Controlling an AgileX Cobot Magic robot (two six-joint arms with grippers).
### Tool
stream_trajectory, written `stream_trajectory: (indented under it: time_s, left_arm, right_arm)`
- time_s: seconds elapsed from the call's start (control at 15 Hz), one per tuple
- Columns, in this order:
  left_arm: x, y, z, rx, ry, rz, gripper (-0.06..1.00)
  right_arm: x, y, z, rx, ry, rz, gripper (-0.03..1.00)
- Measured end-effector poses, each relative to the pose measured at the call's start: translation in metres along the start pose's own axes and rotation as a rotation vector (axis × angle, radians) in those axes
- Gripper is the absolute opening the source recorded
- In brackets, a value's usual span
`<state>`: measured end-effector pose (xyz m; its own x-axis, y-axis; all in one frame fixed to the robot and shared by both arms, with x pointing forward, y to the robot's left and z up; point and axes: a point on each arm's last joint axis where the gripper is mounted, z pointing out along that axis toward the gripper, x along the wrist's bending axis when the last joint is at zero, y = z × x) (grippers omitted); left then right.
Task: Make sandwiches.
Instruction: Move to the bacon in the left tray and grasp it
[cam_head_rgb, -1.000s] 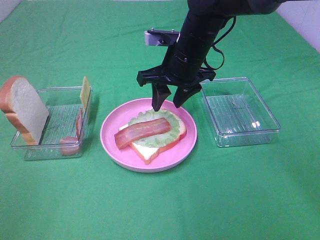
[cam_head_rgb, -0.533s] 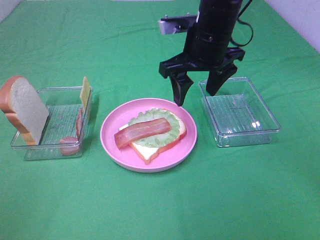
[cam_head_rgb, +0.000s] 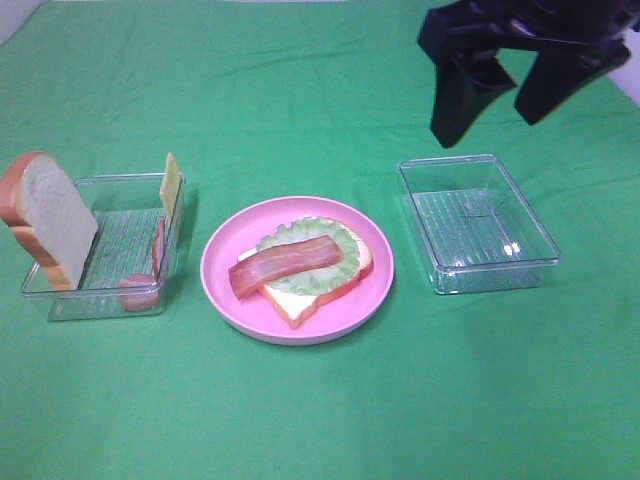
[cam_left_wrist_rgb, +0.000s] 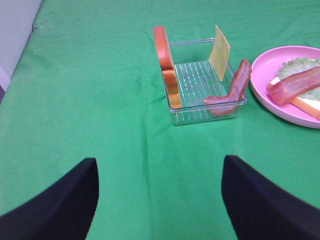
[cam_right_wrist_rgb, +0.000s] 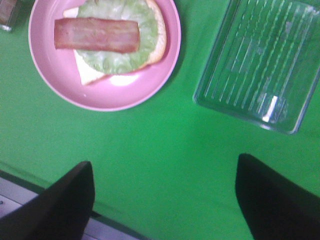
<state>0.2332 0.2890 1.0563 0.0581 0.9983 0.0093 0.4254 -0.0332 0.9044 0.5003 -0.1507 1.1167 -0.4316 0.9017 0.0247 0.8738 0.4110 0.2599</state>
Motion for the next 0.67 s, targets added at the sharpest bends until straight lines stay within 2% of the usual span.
stream_trajectory:
  time_s: [0.13,0.33,0.4,0.47,0.53,0.67]
  left_arm:
    - [0.0,0.0,0.0,0.0,0.0,0.0,0.67]
    - [0.0,0.0,0.0,0.0,0.0,0.0,0.67]
    - [0.0,0.0,0.0,0.0,0.0,0.0,0.67]
    - [0.0,0.0,0.0,0.0,0.0,0.0,0.67]
    - [0.0,0.0,0.0,0.0,0.0,0.0,0.67]
    - [0.0,0.0,0.0,0.0,0.0,0.0,0.67]
  right_arm:
    - [-0.005,-0.067,-0.014,0.012,-0.001,0.0,0.73]
    - [-0.01,-0.139,-0.019,-0.011,0.001,0.0,0.73]
    - [-0.011,-0.16,-0.02,-0.034,0.002,0.0,0.73]
    - [-0.011,-0.16,-0.02,-0.034,0.002,0.0,0.73]
    - [-0.013,-0.191,-0.024,-0.092,0.006,-0.001,0.73]
    - [-0.016,-0.225,-0.026,-0.178,0.012,-0.001,0.73]
